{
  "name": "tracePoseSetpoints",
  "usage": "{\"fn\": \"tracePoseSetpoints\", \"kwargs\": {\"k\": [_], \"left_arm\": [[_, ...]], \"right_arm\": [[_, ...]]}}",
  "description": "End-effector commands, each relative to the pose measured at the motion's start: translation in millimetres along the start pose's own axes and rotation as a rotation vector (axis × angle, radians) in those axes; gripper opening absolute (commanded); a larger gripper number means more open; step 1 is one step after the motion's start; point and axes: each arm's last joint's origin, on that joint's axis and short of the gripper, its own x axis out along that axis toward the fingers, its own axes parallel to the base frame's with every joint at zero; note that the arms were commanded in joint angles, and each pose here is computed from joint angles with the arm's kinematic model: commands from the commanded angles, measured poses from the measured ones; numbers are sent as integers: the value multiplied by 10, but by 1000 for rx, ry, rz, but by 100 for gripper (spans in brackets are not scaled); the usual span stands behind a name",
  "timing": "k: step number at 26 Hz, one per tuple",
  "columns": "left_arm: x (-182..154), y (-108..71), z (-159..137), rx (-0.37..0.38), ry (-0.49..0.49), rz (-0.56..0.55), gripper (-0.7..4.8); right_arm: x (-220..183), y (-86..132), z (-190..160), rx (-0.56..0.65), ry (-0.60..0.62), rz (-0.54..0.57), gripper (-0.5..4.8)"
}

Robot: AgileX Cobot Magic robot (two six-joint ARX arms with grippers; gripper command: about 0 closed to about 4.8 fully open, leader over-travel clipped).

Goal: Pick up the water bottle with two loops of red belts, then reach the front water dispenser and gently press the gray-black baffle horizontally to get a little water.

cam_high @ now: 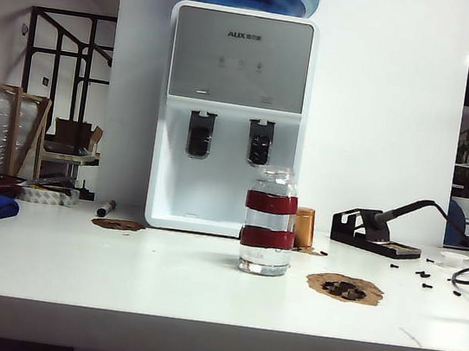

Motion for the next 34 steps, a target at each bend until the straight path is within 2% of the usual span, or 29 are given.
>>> {"fn": "tracePoseSetpoints", "kwargs": {"k": [1, 4, 9, 10, 11, 14, 16, 20, 22, 25, 26, 31, 34], "left_arm": [[31, -9, -51, 1, 62, -21, -4], [35, -3, -56, 1, 70, -3, -4], [35, -7, -54, 9, 68, -15, -4], [35, -7, -47, 16, 62, -18, -4], [33, -11, -24, 29, 45, -33, -4], [0, -20, 111, 50, -1, -68, -4], [-23, -24, 214, 67, -50, -84, -4], [-98, -38, 469, 93, -152, -131, -4], [-156, -49, 624, 101, -179, -162, -4], [-216, -60, 826, 109, -201, -202, -4], [-239, -65, 938, 107, -193, -230, -4], [-258, -64, 1144, 80, -104, -269, -4], [-293, -79, 1292, 56, 10, -346, -4]], "right_arm": [[-5, 21, 96, -34, -80, 3, 39], [-15, 90, 346, -70, -146, 13, 39], [108, 171, 847, -169, -156, 11, 47], [209, 194, 1055, -177, -150, 51, 207], [303, 206, 1234, -186, -164, 75, 479], [549, 205, 1521, -169, -181, 106, 479], [657, 180, 1509, -158, -178, 97, 479], [903, 136, 1264, -221, -71, 98, 479], [1014, 142, 1092, -258, -12, 130, 479], [1178, 135, 803, -245, 30, 173, 479], [1268, 95, 604, -207, 58, 163, 479], [1367, 3, 146, -141, 167, 113, 479], [1331, -79, -188, -104, 180, 61, 479]]}}
